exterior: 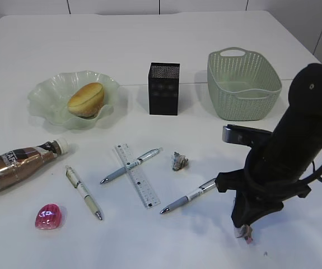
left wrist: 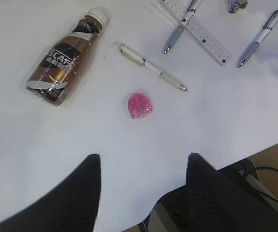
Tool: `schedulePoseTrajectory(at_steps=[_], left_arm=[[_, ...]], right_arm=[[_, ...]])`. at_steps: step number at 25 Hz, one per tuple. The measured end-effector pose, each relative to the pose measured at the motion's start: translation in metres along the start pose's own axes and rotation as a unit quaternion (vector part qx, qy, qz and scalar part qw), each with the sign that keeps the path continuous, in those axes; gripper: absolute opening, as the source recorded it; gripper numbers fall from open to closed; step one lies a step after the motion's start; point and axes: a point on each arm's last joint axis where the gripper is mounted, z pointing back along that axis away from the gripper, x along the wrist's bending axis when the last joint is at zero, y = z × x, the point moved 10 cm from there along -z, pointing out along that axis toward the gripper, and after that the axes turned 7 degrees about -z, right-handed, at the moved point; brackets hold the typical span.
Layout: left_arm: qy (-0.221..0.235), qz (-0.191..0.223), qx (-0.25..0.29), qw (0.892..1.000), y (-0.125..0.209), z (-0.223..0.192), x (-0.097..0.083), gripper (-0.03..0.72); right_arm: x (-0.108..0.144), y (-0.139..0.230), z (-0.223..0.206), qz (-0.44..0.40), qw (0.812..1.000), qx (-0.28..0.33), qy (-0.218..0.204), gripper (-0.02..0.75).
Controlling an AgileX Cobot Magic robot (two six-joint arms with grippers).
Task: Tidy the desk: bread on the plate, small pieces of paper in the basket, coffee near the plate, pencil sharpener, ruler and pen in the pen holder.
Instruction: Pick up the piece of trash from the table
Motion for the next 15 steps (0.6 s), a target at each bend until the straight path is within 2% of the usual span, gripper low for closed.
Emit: schedulePoseTrajectory(at_steps=[9,15], left_arm=[[-0.004,-0.001,0.000,1.000,0.000,0.000,0.002,0.394],[-0.004,-0.001,0.000,1.000,0.000,0.000,0.002,0.394]], right_arm=[[0.021,-0.008,0.027,0.027,0.999,0.023,-0.016,0.080],[0.052,-0.057,0.078,0.073,0.995,-0.059,-0.030,0.079]])
